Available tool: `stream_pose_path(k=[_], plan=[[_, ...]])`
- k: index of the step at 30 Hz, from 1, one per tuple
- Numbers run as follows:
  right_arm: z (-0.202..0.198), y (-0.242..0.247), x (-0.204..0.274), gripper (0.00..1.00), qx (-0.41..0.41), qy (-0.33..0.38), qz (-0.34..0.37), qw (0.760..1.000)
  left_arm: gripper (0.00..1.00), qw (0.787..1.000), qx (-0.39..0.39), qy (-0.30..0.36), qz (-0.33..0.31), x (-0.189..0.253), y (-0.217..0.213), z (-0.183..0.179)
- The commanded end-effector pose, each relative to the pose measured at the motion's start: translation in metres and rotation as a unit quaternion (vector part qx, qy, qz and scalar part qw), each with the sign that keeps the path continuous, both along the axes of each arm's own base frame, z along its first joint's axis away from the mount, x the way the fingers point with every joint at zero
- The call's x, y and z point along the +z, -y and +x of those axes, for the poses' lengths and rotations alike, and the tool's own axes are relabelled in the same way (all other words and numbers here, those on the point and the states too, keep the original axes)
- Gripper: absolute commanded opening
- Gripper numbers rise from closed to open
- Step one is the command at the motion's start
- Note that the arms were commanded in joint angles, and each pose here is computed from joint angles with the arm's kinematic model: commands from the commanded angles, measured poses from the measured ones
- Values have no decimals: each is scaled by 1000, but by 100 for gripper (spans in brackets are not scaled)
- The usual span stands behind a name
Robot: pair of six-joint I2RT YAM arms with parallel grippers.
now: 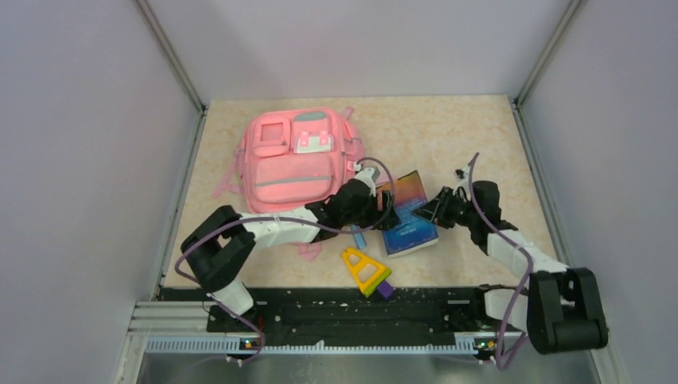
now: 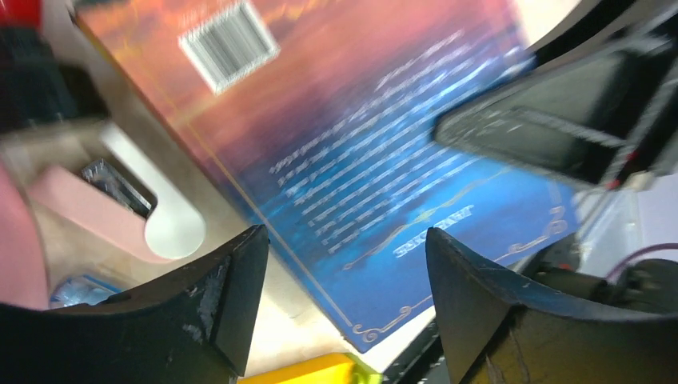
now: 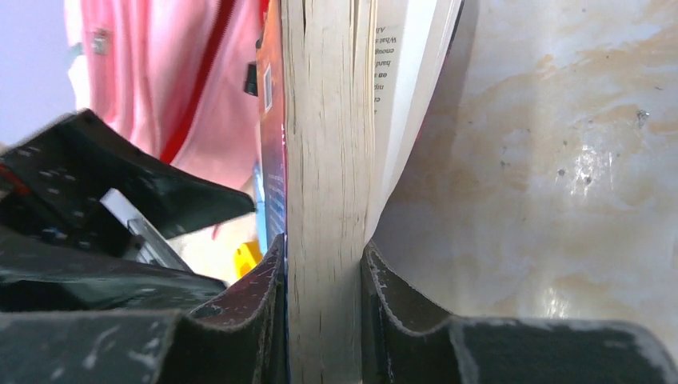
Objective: Pack the student bag
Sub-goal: Pick up the book from the center of the board.
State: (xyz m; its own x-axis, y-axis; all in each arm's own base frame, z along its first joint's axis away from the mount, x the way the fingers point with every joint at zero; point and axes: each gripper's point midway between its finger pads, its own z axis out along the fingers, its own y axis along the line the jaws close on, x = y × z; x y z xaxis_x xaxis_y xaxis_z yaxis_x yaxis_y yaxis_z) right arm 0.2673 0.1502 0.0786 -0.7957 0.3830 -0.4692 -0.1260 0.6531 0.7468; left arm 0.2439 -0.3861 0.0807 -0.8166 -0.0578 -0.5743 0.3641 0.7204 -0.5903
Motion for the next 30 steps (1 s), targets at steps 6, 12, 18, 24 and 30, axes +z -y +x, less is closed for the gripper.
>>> stream_pose_path(k=[6, 12, 18, 24, 30], plan=[[5, -6, 186, 0, -10, 248, 59, 967, 85, 972, 35, 191, -129, 193, -25, 24], [-21, -12, 253, 0, 5, 347, 135, 928, 88, 963, 20, 173, -208, 226, -51, 15], [-45, -23, 289, 0, 56, 390, 198, 897, 90, 951, -9, 165, -262, 237, -55, 6], [-61, -29, 305, 0, 92, 413, 243, 873, 90, 936, -56, 159, -310, 245, -41, -4], [-58, -38, 294, 0, 112, 394, 238, 881, 62, 917, -94, 162, -352, 257, -33, -15]])
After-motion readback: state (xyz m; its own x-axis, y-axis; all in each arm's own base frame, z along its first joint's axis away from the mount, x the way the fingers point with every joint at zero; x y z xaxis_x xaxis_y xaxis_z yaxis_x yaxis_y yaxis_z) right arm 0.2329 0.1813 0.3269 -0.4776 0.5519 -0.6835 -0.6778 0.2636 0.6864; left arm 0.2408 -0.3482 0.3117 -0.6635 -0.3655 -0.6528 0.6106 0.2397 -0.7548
